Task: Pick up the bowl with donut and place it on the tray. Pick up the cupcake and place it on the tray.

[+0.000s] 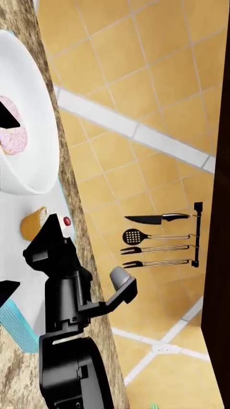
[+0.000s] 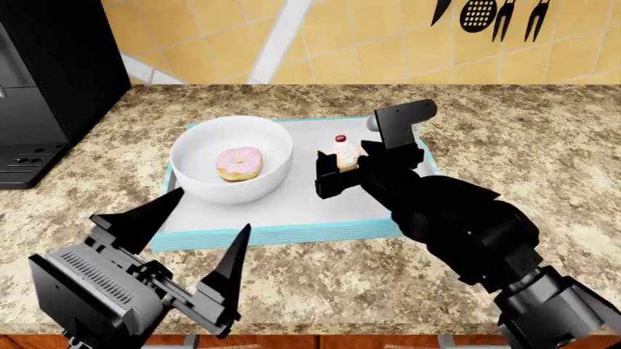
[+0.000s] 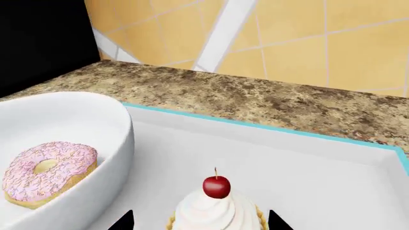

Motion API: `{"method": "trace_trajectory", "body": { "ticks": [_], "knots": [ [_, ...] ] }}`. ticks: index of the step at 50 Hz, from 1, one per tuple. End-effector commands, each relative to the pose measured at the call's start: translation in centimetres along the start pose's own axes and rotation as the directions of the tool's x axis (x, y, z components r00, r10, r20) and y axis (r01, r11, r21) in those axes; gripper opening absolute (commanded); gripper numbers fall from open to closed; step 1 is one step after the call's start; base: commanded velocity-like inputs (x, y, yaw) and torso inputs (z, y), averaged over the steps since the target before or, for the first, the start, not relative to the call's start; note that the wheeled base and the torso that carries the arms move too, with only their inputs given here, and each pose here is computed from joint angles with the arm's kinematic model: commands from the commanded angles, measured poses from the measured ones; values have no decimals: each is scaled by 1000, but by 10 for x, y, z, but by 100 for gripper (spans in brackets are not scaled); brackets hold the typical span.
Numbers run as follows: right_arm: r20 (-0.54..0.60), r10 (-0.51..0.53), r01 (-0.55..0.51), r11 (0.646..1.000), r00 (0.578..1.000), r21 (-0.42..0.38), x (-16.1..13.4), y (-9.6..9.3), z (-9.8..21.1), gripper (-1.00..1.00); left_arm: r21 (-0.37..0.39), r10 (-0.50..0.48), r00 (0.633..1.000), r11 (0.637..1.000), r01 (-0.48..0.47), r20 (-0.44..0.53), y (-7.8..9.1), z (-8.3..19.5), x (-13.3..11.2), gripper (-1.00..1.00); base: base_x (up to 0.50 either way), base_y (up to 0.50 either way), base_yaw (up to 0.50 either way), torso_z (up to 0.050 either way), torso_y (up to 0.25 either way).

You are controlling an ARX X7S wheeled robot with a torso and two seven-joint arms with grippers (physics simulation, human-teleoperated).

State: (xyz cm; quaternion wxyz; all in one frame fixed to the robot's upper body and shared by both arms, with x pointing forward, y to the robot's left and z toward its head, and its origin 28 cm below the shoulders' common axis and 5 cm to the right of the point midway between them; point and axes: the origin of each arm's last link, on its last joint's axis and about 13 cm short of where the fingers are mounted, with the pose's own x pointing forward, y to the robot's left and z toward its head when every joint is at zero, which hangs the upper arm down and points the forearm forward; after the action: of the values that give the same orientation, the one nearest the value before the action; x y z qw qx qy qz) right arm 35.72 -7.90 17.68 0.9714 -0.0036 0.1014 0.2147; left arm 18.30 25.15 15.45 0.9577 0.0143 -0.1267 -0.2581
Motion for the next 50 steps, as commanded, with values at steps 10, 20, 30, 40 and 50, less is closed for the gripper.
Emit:
{"method": "trace_trajectory", "body": {
  "ticks": [10,20,30,40,50],
  "knots": [
    [123,-8,15,998,992,-54,-40,13,22,100,-1,-4,1000,1000,4,0,-1,0,-1,100,0,0,0,0,0],
    [187,-35,49,996,982,-73,-68,23,26,100,0,-3,1000,1000,3,1,-1,0,-1,100,0,0,0,0,0],
    [241,-62,83,993,969,-80,-99,36,19,100,-4,4,1000,1000,-4,3,-2,-1,-4,100,0,0,0,0,0],
    [287,-103,126,990,953,-64,-124,46,9,100,-2,7,1000,1000,-7,-3,-3,-3,-7,100,0,0,0,0,0],
    [329,-142,170,984,934,-57,-150,55,2,100,-6,8,1000,1000,-8,2,-4,-2,-11,100,0,0,0,0,0]
  ]
}}
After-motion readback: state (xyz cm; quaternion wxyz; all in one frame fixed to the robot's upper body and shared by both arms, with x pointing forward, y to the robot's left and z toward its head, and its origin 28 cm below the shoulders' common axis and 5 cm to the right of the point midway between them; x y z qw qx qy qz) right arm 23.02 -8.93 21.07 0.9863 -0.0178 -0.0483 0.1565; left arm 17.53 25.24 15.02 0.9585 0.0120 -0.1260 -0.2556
